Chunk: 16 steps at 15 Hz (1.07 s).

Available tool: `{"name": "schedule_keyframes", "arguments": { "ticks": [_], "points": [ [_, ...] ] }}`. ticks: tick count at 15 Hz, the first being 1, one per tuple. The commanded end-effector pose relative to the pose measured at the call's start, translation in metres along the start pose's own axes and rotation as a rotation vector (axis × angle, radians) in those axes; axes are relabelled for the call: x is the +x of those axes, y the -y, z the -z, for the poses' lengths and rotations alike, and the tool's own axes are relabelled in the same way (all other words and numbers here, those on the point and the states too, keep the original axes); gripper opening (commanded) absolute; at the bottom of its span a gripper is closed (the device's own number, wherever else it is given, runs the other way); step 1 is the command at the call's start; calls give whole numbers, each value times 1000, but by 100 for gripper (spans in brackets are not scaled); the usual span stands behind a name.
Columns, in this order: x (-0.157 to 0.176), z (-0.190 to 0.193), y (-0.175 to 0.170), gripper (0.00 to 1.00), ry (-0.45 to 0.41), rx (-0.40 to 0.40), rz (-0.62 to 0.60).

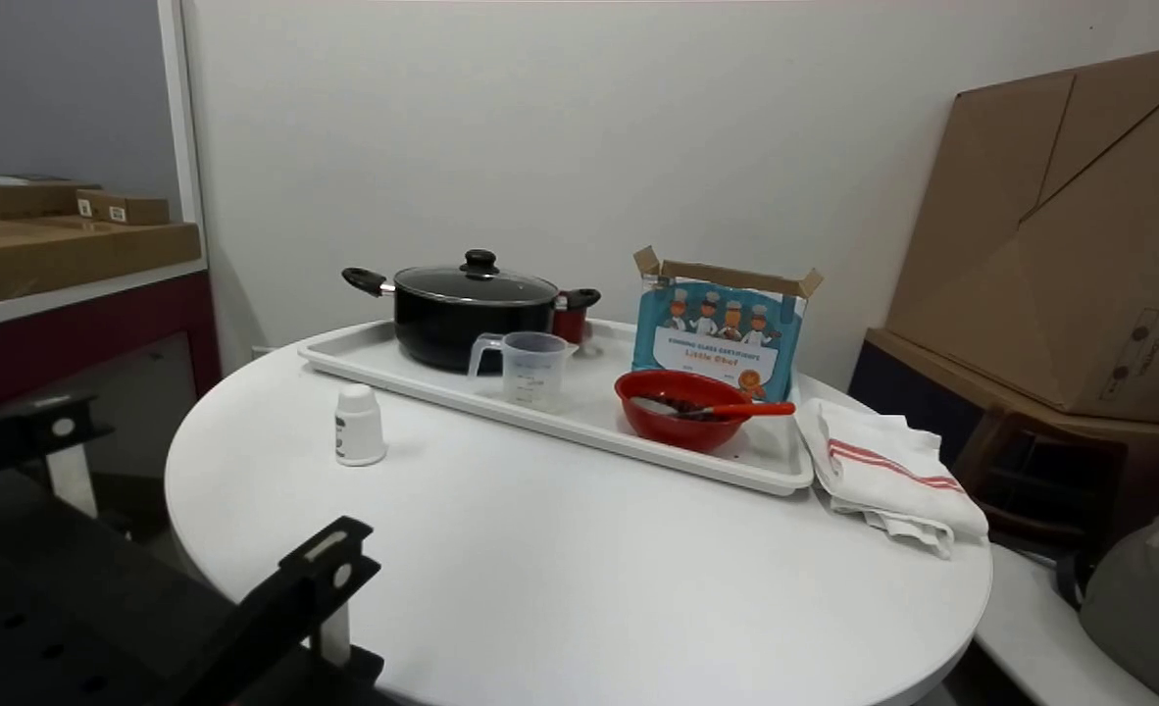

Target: Use the spoon to get the contents of the orange bowl and pour them into the colourless container

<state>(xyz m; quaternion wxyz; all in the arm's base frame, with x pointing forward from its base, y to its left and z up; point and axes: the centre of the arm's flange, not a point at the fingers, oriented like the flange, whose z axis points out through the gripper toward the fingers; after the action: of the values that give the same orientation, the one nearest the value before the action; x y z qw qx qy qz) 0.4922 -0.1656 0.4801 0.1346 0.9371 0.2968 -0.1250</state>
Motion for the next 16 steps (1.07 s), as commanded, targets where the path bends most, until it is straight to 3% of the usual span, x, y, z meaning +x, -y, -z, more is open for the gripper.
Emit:
{"name": "schedule_keyframes", "arguments": {
  "ticks": [1, 4, 7, 11, 16],
  "points": [
    [47, -10, -57, 100, 115, -113, 114],
    [70, -37, -74, 100, 152, -270, 139],
    [86, -65, -82, 100, 144, -300, 184],
    [95, -103, -87, 100, 139, -167, 251],
    [103, -157, -83, 100, 168, -66, 307]
  ]
}}
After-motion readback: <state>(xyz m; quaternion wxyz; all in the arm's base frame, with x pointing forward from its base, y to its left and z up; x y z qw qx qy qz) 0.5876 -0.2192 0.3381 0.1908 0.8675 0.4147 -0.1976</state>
